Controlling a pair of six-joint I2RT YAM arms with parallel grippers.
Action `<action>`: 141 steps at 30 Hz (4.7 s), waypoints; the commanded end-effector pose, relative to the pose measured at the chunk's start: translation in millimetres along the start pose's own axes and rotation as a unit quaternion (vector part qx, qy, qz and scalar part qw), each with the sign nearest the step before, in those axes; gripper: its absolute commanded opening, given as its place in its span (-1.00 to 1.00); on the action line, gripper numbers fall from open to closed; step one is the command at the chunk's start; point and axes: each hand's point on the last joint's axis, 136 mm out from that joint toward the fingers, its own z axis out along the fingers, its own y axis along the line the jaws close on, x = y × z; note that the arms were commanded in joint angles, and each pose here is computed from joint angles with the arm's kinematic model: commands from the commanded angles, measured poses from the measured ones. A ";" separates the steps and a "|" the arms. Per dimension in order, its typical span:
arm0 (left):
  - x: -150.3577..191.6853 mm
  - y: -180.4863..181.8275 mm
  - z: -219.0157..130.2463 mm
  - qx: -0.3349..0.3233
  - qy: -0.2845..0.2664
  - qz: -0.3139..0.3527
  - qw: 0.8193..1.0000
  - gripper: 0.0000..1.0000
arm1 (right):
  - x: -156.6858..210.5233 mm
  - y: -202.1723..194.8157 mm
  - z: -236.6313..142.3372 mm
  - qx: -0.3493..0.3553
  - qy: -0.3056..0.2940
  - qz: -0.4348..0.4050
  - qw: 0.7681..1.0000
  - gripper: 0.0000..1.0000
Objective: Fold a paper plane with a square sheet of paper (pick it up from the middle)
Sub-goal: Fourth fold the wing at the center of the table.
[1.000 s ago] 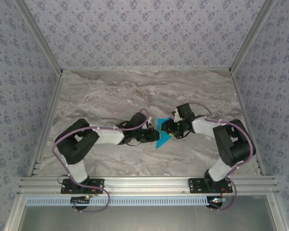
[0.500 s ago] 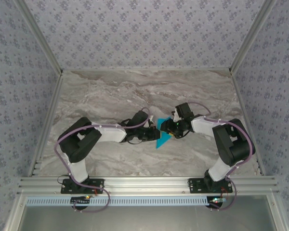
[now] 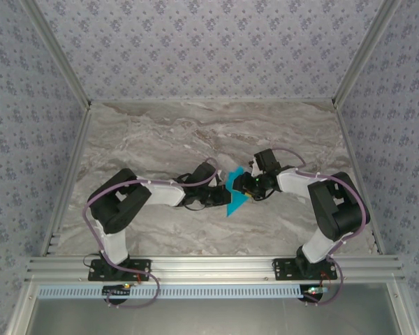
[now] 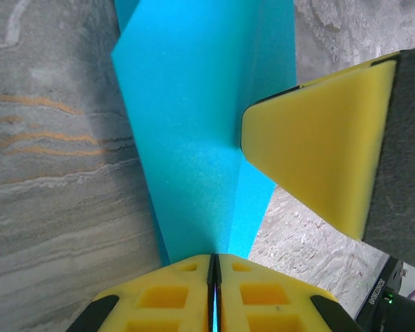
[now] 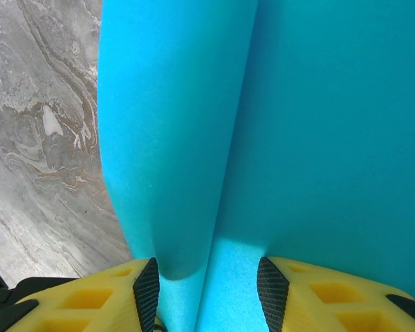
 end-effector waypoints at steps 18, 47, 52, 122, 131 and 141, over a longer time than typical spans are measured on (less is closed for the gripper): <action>-5.0 0.3 2.5 -0.018 -0.002 0.019 1.000 -0.76 | 32.8 -72.9 12.5 0.156 0.045 0.042 0.986 -0.20; -5.1 7.0 6.6 -0.030 0.002 0.016 0.999 -0.77 | 40.8 -84.9 18.2 0.193 0.063 0.044 0.978 -0.35; -3.5 6.8 7.6 -0.028 0.005 0.016 0.999 -0.77 | 41.1 -84.4 19.9 0.194 0.066 0.041 0.978 -0.35; -12.8 -12.3 -3.2 -0.001 -0.016 0.036 0.999 -0.74 | 57.6 -106.9 36.1 0.288 0.119 0.019 0.950 -0.19; -13.2 -15.4 1.7 0.013 -0.014 0.036 0.999 -0.74 | 59.2 -108.1 37.2 0.289 0.122 0.021 0.949 -0.19; -7.7 -0.6 7.0 -0.016 -0.002 0.027 1.000 -0.75 | 59.1 -107.9 38.7 0.290 0.124 0.019 0.949 -0.16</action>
